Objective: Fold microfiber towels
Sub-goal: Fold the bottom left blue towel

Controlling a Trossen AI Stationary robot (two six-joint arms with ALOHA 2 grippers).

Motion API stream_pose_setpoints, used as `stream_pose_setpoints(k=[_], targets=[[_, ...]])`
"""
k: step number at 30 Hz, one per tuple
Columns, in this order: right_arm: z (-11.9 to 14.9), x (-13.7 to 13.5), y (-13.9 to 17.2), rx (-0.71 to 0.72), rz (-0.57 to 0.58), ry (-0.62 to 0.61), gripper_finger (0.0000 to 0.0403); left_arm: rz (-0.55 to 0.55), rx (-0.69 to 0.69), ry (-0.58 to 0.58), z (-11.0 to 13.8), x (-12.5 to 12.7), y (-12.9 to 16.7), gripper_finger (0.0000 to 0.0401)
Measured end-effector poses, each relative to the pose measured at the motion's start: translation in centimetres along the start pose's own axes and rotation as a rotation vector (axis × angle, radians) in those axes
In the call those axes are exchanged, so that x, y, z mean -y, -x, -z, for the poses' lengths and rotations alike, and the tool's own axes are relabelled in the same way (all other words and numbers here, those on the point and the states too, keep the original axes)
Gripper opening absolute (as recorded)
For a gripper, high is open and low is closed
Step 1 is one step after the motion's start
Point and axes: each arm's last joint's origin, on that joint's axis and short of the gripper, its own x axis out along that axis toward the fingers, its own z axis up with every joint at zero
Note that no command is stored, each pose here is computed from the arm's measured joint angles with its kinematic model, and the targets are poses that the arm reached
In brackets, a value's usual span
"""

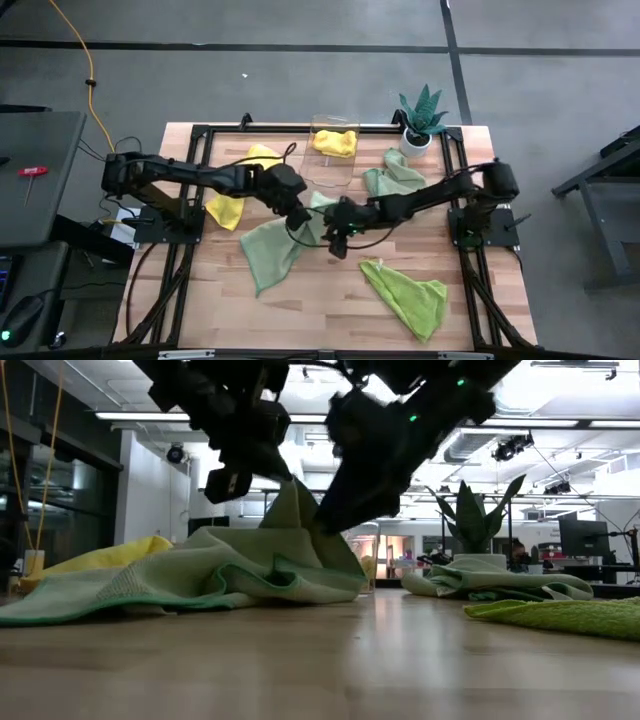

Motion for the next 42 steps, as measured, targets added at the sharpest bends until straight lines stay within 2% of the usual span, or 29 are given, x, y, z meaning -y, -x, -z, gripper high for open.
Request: stream_pose_setpoints(k=[3, 10, 21, 23, 26, 28, 30, 34, 39, 42], targets=[[0.2, 0.0, -1.4, -0.024, 0.019, -0.029, 0.0188, 0.055, 0.037, 0.053, -0.6, 0.3, 0.7, 0.0], [0.8, -0.3, -3.4, 0.011, 0.125, -0.214, 0.0188, 0.193, 0.122, 0.086, -1.8, 1.4, 1.0, 0.0], [1.6, -0.7, -3.4, 0.087, 0.287, -0.412, 0.0185, 0.244, 0.148, 0.073, -2.1, 1.8, 1.0, 0.0], [1.6, -0.7, -3.4, 0.099, 0.293, -0.469, 0.0169, 0.258, 0.149, 0.068, -2.2, 1.9, 1.0, 0.0], [1.5, -0.6, -3.4, 0.114, 0.296, -0.541, 0.0109, 0.261, 0.145, 0.067, -2.2, 1.8, 1.0, 0.0], [1.4, -0.7, -3.1, 0.11, 0.288, -0.543, 0.0048, 0.272, 0.138, 0.056, -2.4, 1.6, 1.2, 0.0], [1.1, -0.8, -2.3, 0.096, 0.277, -0.532, 0.0013, 0.298, 0.12, 0.046, -2.7, 1.2, 1.5, 0.0], [0.6, -1.1, 0.4, 0.048, 0.284, -0.476, 0.0011, 0.331, 0.101, 0.032, -3.4, 0.4, 2.5, 0.0], [0.0, -1.1, 5.1, -0.008, 0.282, -0.397, 0.0003, 0.292, 0.114, 0.021, -3.7, -0.4, 3.5, 0.0], [-0.7, -1.1, 7.5, -0.017, 0.211, -0.356, 0.0001, 0.281, 0.138, 0.015, -3.9, -0.5, 3.8, 0.0]])
